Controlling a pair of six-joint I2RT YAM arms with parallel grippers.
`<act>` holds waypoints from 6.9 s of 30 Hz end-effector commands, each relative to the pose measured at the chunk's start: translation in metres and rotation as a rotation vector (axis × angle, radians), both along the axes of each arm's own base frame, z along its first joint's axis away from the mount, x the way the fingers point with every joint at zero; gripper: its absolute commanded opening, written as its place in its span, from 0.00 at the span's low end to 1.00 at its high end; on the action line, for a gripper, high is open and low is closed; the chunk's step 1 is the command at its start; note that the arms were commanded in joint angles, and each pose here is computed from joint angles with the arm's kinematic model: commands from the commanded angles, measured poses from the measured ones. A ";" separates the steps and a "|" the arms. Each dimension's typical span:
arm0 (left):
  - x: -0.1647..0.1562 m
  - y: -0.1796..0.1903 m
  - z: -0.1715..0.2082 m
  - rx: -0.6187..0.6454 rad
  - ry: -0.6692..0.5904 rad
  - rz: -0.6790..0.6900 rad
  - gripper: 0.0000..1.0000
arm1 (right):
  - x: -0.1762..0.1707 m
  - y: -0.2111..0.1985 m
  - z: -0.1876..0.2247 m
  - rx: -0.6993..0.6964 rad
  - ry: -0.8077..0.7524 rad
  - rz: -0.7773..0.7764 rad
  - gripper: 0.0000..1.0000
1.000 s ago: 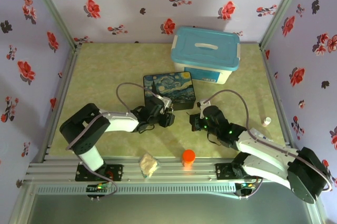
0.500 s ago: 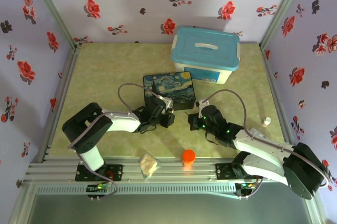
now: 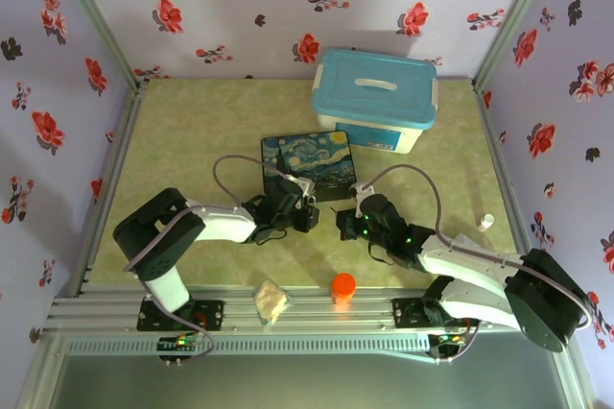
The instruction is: Unlock a padlock with a key
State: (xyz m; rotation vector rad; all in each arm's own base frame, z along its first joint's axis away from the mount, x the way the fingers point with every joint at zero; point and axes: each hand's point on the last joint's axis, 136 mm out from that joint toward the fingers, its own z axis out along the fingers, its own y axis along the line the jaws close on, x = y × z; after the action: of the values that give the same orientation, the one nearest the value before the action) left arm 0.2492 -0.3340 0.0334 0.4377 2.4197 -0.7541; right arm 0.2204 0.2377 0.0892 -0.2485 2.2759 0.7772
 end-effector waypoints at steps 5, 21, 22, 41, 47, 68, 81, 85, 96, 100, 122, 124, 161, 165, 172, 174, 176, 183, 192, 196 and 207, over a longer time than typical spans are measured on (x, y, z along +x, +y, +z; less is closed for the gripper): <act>0.003 -0.008 0.032 -0.185 0.014 0.100 0.14 | -0.004 0.005 -0.015 0.108 0.085 -0.053 0.00; 0.000 -0.002 0.003 -0.035 0.020 0.109 0.21 | -0.008 0.000 -0.027 0.097 0.120 -0.071 0.00; 0.000 -0.002 0.003 -0.042 0.021 0.112 0.21 | -0.008 -0.001 -0.028 0.094 0.120 -0.073 0.00; -0.007 0.001 -0.009 0.004 -0.012 0.130 0.39 | -0.009 0.000 -0.032 0.091 0.122 -0.065 0.00; -0.007 0.005 -0.012 0.012 -0.021 0.144 0.30 | -0.010 -0.002 -0.033 0.086 0.119 -0.070 0.00; -0.002 -0.004 0.045 -0.304 -0.007 0.253 0.09 | -0.014 0.036 -0.005 0.482 0.281 -0.009 0.00; 0.003 0.004 0.047 -0.439 0.014 0.343 0.03 | -0.020 0.043 -0.024 0.520 0.449 0.008 0.00; 0.004 0.005 0.048 -0.453 0.014 0.349 0.01 | -0.021 0.044 -0.028 0.522 0.475 0.005 0.00; 0.004 0.004 0.052 -0.463 0.018 0.343 0.01 | -0.013 0.044 -0.023 0.550 0.453 0.023 0.00; 0.004 0.005 0.054 -0.479 0.020 0.345 0.00 | -0.003 0.044 -0.022 0.578 0.447 0.016 0.00; -0.002 -0.004 0.057 -0.560 0.077 0.325 0.00 | 0.014 0.052 -0.009 0.700 0.370 0.065 0.00; -0.004 -0.004 0.060 -0.584 0.085 0.321 0.00 | 0.017 0.052 -0.007 0.700 0.358 0.072 0.00; -0.009 -0.009 0.085 -0.708 0.084 0.302 0.00 | 0.033 0.067 -0.025 0.751 0.532 0.038 0.00; -0.009 -0.012 0.085 -0.719 0.092 0.295 0.00 | 0.030 0.067 -0.038 0.736 0.575 0.024 0.00; -0.009 -0.019 0.091 -0.744 0.095 0.269 0.00 | 0.028 0.067 -0.032 0.733 0.548 0.047 0.00; -0.010 -0.020 0.094 -0.744 0.092 0.262 0.00 | 0.033 0.062 -0.036 0.715 0.515 0.028 0.00; -0.011 -0.020 0.093 -0.731 0.091 0.261 0.00 | 0.036 0.058 -0.040 0.691 0.471 0.017 0.00; -0.014 -0.022 0.088 -0.724 0.101 0.255 0.00 | 0.042 0.063 -0.011 0.762 0.473 0.059 0.00; -0.014 -0.028 0.100 -0.760 0.098 0.235 0.00 | 0.038 0.067 -0.031 0.773 0.629 0.059 0.00; -0.016 -0.030 0.106 -0.788 0.110 0.224 0.00 | 0.036 0.065 -0.033 0.771 0.650 0.075 0.00; -0.018 -0.029 0.125 -0.858 0.102 0.206 0.00 | 0.030 0.069 -0.018 0.789 0.691 0.193 0.00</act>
State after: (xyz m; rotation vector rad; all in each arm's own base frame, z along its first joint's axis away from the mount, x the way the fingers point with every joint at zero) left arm 0.2617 -0.3133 0.0800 -0.3987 2.0964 -1.2060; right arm 0.2432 0.2967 0.0601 0.2580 2.3628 1.9794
